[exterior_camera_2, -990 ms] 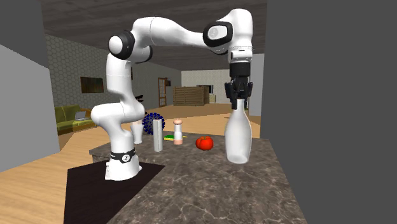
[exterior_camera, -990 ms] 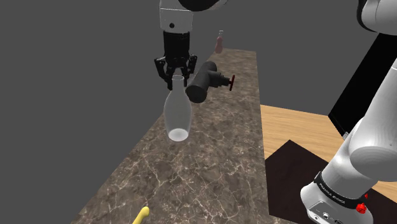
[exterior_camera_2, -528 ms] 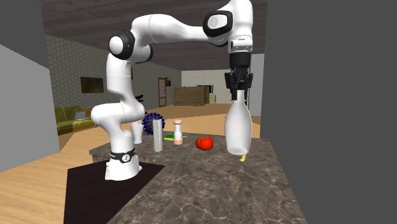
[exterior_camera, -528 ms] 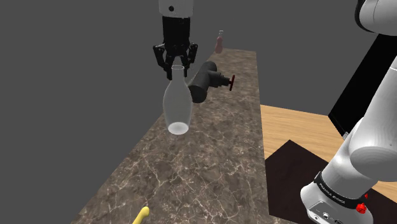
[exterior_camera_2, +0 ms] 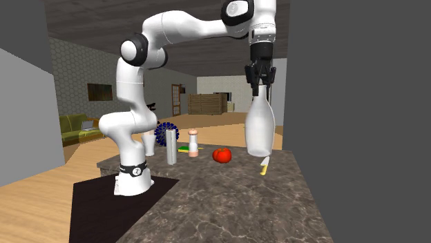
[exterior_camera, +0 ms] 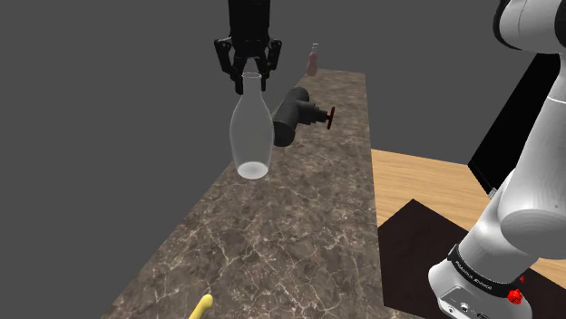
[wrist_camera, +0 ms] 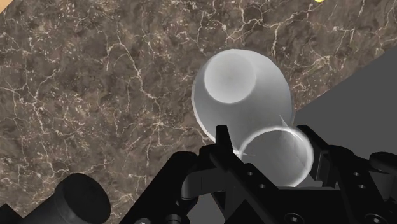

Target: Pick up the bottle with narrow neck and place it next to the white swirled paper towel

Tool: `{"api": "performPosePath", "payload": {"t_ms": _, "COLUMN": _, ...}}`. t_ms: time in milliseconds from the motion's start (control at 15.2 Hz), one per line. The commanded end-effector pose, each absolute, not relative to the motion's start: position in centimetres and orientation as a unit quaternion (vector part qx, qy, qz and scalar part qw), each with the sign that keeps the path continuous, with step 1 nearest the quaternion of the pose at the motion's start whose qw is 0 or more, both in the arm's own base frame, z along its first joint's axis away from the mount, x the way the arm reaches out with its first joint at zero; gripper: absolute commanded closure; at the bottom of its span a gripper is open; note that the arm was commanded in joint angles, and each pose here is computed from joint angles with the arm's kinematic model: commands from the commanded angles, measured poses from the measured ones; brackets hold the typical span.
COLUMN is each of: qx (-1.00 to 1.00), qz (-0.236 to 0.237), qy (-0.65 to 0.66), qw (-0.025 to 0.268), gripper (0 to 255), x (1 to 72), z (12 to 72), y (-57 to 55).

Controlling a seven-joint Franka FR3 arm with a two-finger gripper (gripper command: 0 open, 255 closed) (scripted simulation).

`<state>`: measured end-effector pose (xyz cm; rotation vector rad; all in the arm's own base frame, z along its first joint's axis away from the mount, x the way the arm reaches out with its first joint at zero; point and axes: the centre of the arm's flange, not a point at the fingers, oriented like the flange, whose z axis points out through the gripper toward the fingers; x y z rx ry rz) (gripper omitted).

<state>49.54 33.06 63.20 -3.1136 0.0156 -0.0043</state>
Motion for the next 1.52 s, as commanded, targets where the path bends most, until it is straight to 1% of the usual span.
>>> {"api": "performPosePath", "payload": {"t_ms": 0, "qx": -1.000, "qz": -0.001, "qy": 0.005, "qw": 0.014, "gripper": 255, "x": 49.4, "z": 64.2, "y": 33.1}}
{"api": "performPosePath", "payload": {"t_ms": 924, "qx": -1.000, "qz": -0.001, "qy": 0.005, "qw": 0.014, "gripper": 255, "x": 49.4, "z": 71.4, "y": 33.1}}
{"api": "performPosePath", "payload": {"t_ms": 1452, "qx": -1.000, "qz": -0.001, "qy": 0.005, "qw": 0.014, "gripper": 255, "x": 38.9, "z": 72.1, "y": 32.4}}
